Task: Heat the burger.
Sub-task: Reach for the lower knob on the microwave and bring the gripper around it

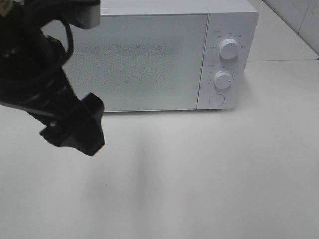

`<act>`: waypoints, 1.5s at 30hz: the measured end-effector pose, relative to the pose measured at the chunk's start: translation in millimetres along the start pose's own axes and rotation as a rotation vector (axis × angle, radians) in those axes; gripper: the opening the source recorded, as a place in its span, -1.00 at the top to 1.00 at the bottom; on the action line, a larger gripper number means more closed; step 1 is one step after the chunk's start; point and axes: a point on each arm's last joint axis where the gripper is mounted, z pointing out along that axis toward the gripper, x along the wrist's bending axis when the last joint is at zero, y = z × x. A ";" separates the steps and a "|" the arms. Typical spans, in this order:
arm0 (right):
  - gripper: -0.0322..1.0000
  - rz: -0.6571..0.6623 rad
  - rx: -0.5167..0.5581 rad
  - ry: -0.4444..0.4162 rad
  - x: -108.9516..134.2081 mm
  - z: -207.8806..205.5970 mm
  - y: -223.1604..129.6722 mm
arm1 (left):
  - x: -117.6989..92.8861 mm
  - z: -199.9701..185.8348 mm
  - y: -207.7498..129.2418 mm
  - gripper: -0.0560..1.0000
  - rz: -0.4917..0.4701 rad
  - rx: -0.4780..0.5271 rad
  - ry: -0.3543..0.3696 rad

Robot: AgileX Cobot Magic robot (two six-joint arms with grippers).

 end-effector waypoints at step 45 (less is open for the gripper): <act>-0.55 0.000 0.000 0.000 0.0 0.0 0.0 | 52.1 -73.6 -196.7 -0.98 -0.637 -0.427 0.295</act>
